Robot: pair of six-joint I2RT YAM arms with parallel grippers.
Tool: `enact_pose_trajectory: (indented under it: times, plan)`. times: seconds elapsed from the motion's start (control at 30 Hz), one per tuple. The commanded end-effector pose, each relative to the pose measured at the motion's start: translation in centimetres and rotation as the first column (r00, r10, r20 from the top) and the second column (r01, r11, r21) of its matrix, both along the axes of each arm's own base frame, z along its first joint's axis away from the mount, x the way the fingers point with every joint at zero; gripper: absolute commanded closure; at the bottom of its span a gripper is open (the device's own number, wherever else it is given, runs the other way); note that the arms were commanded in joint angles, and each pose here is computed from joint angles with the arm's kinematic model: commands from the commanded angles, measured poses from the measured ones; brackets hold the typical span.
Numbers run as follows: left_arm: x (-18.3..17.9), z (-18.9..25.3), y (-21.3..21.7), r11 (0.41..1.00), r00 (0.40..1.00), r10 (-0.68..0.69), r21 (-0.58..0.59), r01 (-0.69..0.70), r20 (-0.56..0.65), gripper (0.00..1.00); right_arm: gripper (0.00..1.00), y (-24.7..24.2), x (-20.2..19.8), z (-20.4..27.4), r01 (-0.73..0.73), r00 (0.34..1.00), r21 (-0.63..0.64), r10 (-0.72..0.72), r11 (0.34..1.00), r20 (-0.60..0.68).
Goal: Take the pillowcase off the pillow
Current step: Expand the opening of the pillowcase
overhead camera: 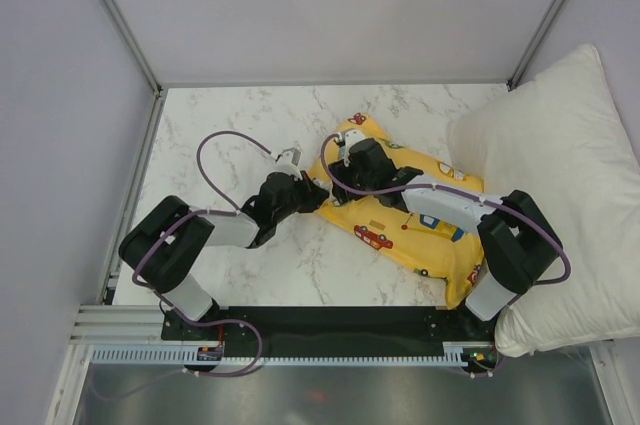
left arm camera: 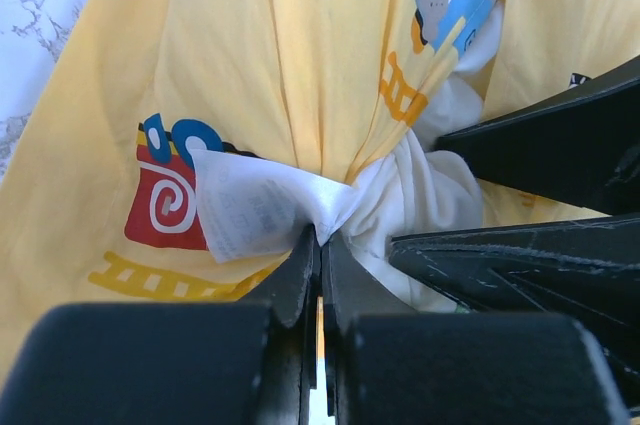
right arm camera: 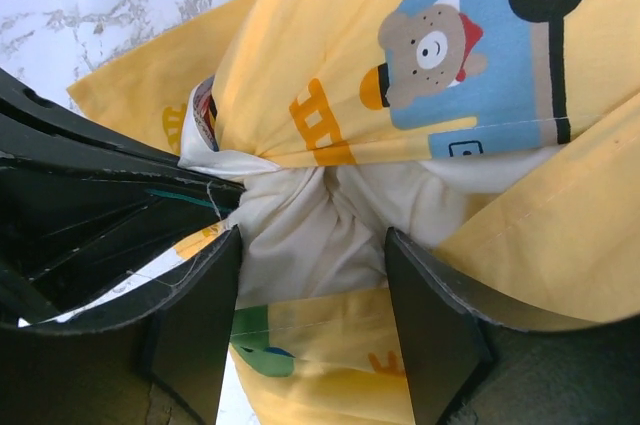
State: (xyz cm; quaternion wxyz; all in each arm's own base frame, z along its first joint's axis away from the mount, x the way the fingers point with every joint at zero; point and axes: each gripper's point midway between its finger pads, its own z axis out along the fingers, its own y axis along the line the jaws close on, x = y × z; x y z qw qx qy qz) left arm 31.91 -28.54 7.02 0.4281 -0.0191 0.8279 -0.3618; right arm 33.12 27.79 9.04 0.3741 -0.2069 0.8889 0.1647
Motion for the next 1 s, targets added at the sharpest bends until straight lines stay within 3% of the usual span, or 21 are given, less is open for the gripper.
enact_pose_trajectory:
  times: [0.0, 0.37, 0.57, 0.97]
  plan:
    - [-2.4, -2.0, 0.2, 0.996, 0.995, -0.063, 0.062, 0.068, -0.076, 0.98, 0.32, -2.4, -1.6, -2.7, 0.010, 0.997, -0.143, -0.020, 0.990, -0.070]
    - [-2.7, -1.2, 0.0, 0.995, 0.994, -0.088, 0.046, 0.091, -0.061, 0.98, 0.29, 1.6, -0.2, -1.0, -0.032, 0.999, -0.055, 0.031, 0.998, -0.025]
    - [-3.0, -1.1, 0.0, 0.994, 0.993, -0.098, 0.043, 0.100, -0.058, 0.98, 0.27, 2.8, 0.8, -0.4, -0.094, 0.995, -0.094, 0.096, 0.991, 0.021]
    - [-3.2, 0.2, -0.2, 0.993, 0.993, -0.117, 0.023, 0.118, -0.028, 0.98, 0.25, 1.9, 0.3, -6.0, -0.225, 0.974, -0.256, 0.217, 0.940, -0.056]
